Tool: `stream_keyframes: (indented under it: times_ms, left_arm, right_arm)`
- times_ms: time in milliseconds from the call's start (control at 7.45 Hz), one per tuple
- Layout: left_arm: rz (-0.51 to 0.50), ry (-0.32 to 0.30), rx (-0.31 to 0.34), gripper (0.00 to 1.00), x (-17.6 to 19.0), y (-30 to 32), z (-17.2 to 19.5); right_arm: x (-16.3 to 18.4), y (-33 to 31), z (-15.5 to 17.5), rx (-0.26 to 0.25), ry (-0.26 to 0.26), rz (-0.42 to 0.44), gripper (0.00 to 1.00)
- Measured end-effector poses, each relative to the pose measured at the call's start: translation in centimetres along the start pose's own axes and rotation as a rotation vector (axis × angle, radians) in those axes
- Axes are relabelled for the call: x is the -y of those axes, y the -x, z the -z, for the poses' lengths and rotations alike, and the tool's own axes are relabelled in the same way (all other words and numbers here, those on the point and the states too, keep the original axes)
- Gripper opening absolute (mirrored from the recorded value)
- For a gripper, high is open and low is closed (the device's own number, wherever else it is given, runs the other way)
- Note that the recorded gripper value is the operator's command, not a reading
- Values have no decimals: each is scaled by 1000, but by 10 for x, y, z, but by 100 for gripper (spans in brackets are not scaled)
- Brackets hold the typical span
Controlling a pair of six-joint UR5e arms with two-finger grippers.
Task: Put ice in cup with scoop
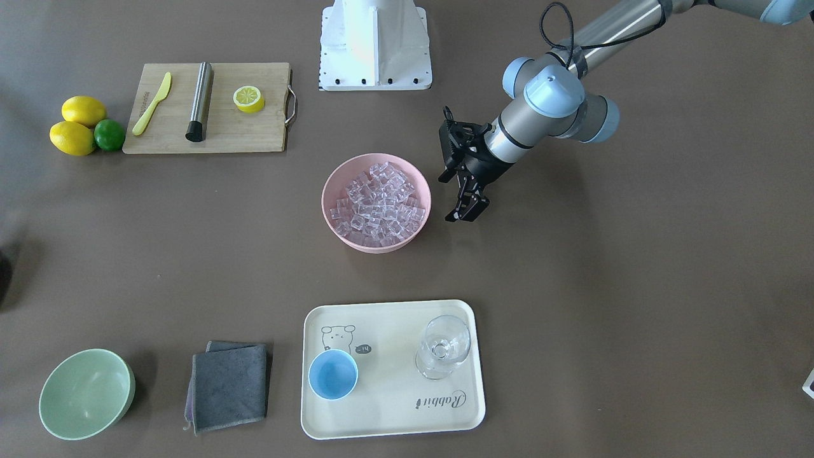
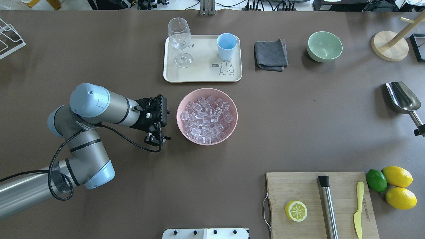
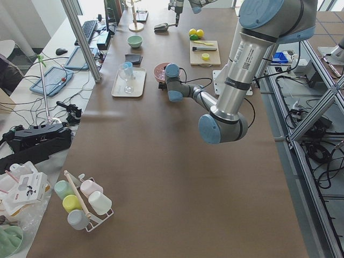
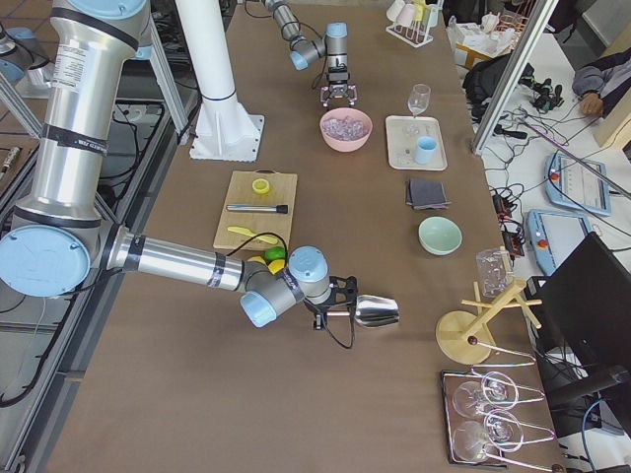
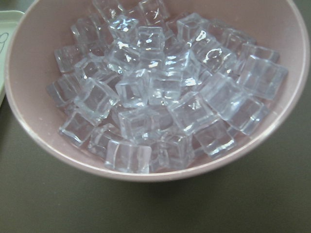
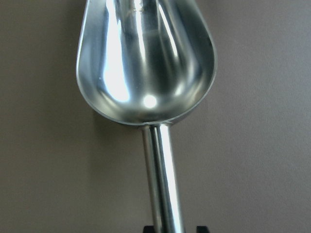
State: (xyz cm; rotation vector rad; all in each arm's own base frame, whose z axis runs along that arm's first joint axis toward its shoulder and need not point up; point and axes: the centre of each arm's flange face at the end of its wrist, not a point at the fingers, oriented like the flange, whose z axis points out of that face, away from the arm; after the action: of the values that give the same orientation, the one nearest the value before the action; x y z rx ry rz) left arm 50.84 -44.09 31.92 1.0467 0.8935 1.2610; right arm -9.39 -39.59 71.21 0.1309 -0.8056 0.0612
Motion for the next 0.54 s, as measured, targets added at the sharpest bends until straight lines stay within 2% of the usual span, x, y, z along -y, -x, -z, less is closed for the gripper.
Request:
stream_keyframes:
  times_ms: [537]
  left_arm:
    - [-1, 9, 19, 99, 3, 18, -5]
  right_arm:
    - [4, 15, 8, 47, 18, 32, 0]
